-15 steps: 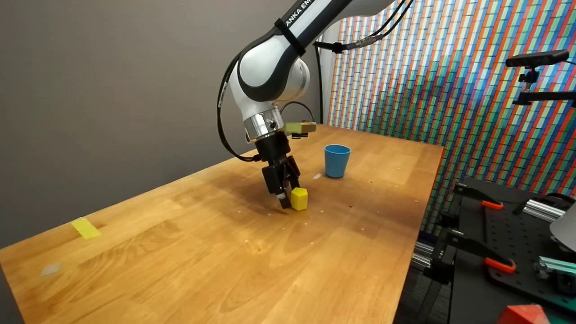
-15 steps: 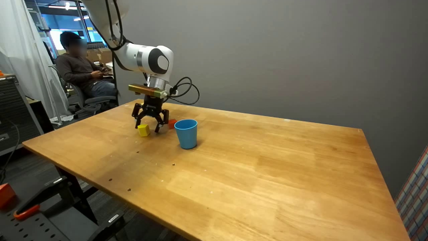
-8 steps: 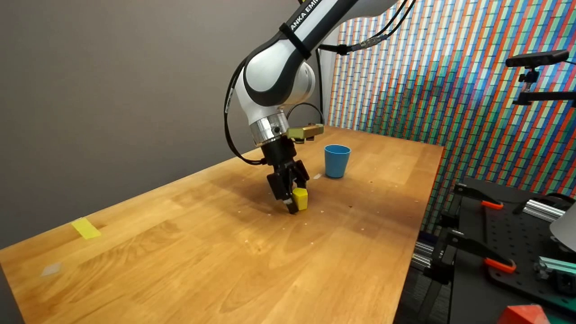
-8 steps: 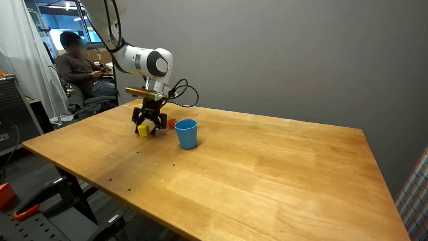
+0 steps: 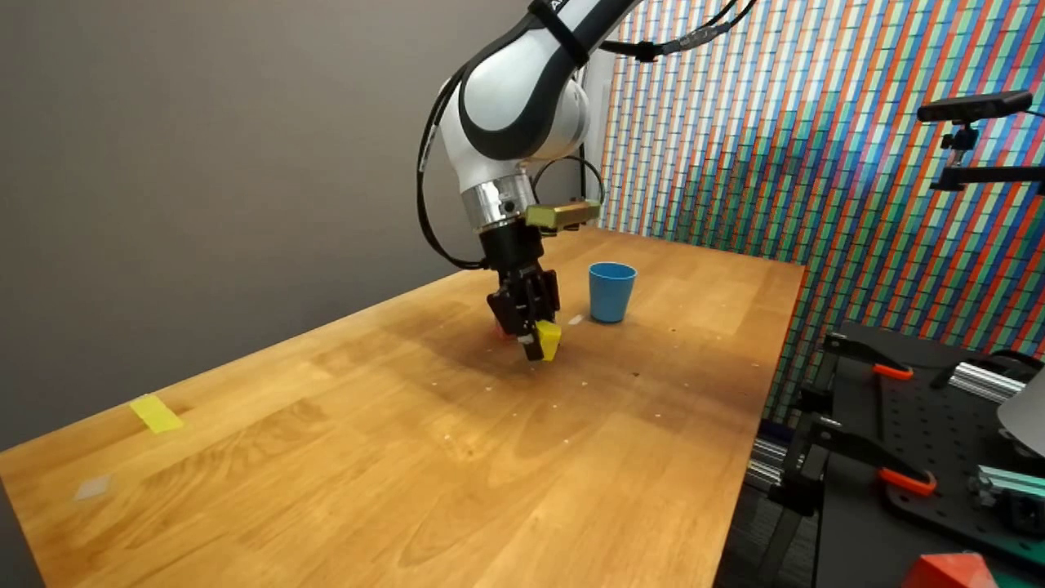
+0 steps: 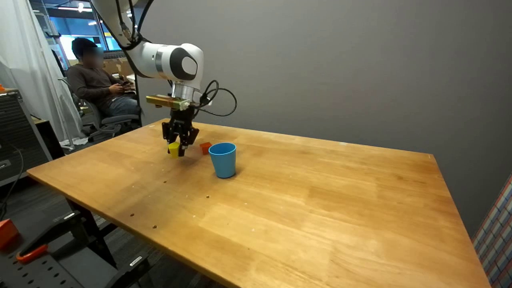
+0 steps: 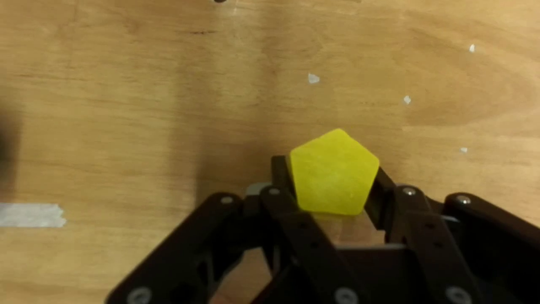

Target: Put the yellow block in the cup

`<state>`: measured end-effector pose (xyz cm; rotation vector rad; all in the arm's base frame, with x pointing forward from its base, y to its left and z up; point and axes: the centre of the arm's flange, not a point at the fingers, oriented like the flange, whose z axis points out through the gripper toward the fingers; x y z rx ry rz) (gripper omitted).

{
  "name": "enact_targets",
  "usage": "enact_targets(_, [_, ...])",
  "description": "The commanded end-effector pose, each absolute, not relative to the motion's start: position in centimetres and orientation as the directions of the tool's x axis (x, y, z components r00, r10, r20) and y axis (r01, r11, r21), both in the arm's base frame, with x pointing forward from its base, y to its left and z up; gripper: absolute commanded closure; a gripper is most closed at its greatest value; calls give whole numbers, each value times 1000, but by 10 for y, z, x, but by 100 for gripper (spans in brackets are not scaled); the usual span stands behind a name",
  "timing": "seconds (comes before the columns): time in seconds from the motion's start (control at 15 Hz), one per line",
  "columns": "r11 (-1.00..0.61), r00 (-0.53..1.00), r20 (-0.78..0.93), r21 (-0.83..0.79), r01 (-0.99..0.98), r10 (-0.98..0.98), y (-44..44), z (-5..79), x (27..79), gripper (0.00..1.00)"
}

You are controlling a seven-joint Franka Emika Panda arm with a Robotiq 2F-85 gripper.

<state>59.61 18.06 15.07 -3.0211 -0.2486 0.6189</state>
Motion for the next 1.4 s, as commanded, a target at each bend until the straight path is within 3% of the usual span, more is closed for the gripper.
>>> enact_targets(0.0, [-998,968,-247,10,55,51,151,219,576,81])
enact_targets(0.47, [-958,952,-105,59,-281,-286,48,289,578,81])
enact_targets(0.73, [-906,895,-143,53,-420,-424,-7,283,569,81])
enact_targets(1.33, [-870,844,-216,78,-486,-491,-36,246,567,81])
